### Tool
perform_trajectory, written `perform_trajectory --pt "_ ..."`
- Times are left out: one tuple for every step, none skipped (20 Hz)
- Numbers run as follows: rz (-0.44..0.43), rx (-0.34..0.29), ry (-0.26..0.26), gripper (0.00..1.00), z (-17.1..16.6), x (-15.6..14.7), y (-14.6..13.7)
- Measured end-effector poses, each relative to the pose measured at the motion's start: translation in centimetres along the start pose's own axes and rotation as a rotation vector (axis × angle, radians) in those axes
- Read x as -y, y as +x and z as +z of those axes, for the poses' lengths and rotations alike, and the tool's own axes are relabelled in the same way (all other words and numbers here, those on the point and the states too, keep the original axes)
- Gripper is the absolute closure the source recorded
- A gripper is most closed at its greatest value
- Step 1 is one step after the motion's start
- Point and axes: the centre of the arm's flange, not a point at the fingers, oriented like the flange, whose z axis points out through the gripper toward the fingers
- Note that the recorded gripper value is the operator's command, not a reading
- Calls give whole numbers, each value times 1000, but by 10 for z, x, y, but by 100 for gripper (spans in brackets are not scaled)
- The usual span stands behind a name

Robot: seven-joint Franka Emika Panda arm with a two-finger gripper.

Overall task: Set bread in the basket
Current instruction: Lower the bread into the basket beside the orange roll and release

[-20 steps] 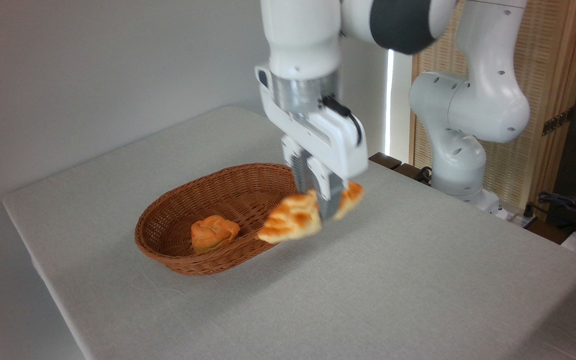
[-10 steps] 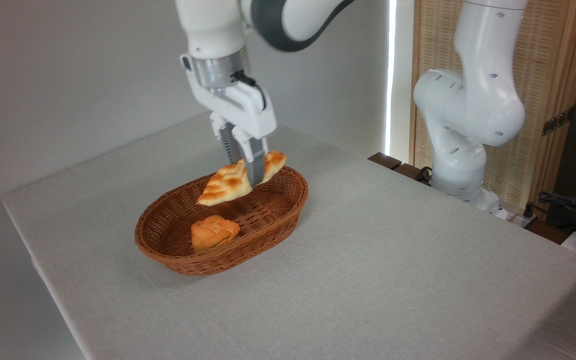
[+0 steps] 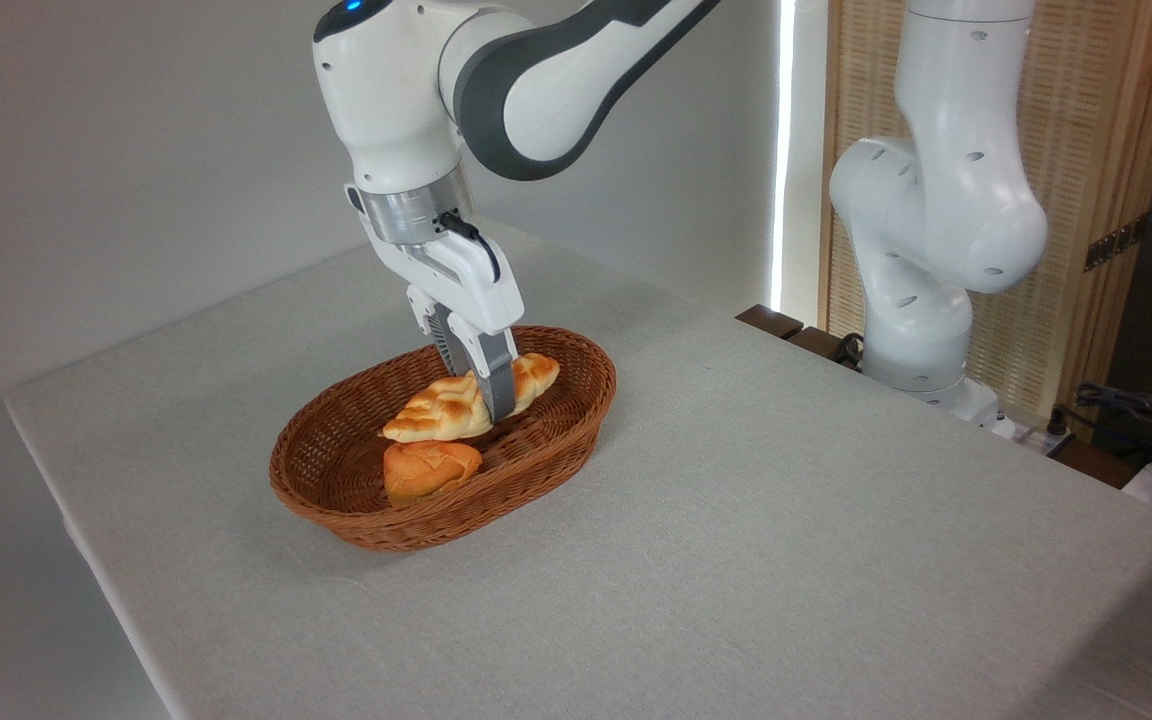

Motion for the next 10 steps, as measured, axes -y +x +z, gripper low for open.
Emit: perform_trajectory --pt "6 4 4 0 1 -1 0" --pt "9 6 7 0 1 -2 1" --pt "10 7 9 0 1 -2 1" --pt "10 6 9 0 0 -2 1" --pt "10 6 10 0 0 -2 1" --pt "10 5 10 0 0 -3 0" --pt "10 4 10 0 -1 -3 0" --pt "9 2 11 0 -2 -2 0" --pt "6 -3 13 0 -4 -1 -1" --pt "2 -13 18 0 -10 1 -1"
